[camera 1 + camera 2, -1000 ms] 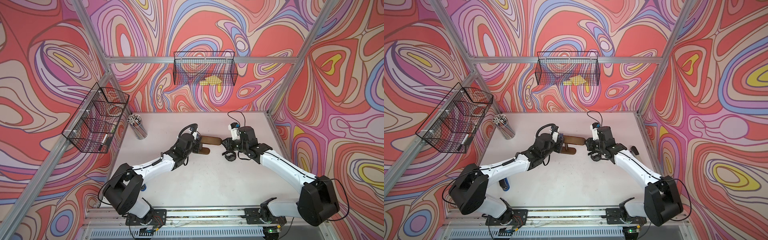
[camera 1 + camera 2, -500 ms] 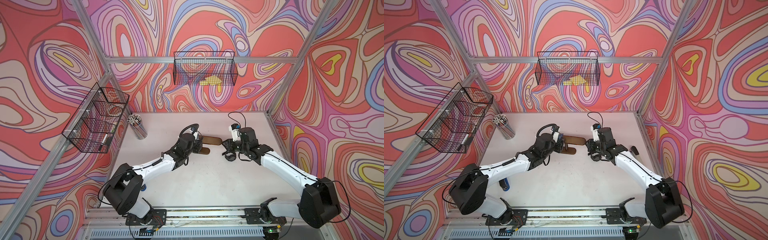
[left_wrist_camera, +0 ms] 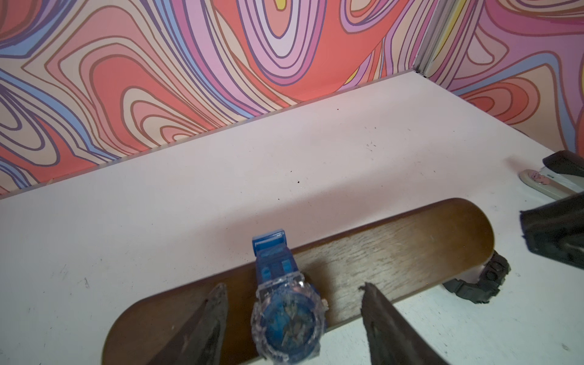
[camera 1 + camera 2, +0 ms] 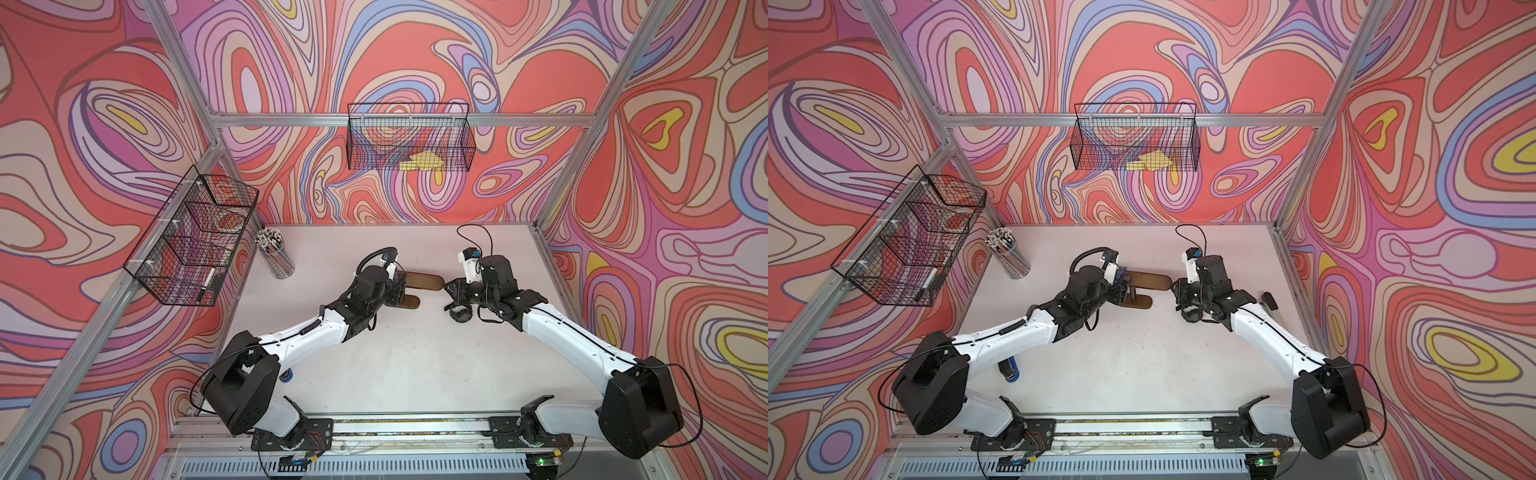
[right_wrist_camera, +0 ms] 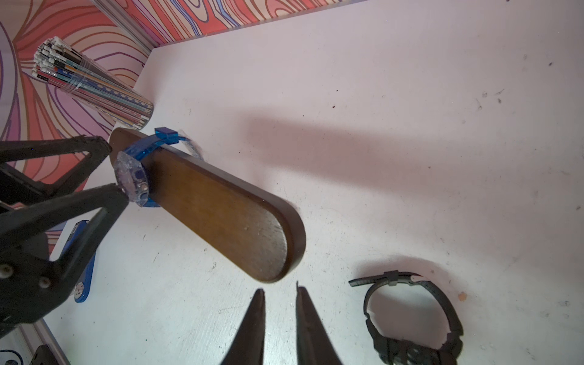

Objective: Place watch on stand
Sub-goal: Place the watch on the stand, then pick up the watch at the center of the board.

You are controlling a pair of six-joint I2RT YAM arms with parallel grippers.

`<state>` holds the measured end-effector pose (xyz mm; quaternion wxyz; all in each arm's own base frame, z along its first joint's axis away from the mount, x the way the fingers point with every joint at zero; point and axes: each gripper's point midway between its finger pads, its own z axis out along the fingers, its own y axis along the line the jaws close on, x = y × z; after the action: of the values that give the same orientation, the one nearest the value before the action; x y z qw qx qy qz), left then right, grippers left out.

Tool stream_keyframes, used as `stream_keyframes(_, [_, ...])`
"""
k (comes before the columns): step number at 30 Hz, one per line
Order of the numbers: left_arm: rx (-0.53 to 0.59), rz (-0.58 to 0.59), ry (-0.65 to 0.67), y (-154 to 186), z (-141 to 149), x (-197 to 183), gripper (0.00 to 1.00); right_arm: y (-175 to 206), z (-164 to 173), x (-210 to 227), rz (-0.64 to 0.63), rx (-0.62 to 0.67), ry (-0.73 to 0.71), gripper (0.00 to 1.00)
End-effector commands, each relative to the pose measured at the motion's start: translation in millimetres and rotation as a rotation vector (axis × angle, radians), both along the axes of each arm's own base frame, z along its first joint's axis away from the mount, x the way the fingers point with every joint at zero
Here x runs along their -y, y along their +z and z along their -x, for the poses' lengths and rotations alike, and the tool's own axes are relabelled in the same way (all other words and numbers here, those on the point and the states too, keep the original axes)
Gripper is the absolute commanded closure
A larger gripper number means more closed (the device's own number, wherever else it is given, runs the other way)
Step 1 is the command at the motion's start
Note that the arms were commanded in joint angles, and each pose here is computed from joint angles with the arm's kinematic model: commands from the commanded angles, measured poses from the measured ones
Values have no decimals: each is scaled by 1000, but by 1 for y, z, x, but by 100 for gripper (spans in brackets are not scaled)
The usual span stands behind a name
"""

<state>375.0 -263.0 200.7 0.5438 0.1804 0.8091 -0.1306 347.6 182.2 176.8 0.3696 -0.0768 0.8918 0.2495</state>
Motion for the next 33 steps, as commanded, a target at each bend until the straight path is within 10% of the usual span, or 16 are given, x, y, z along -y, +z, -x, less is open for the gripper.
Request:
stream_keyframes(1, [50,3,8,19,2,-5,31,-3,3,5,15,0,-8,80])
stream_keyframes(9, [74,28,59,52,23,-32,31,-10,12,21,60,-22,-66,80])
stream_keyframes(20, [-162,83,-62,22,95,-46,29,-65,64,75,44,-261,-424,80])
stream_keyframes(33, [-244,145,-162,-14,135,-36,30,-86,20,74,9,-318,-612,75])
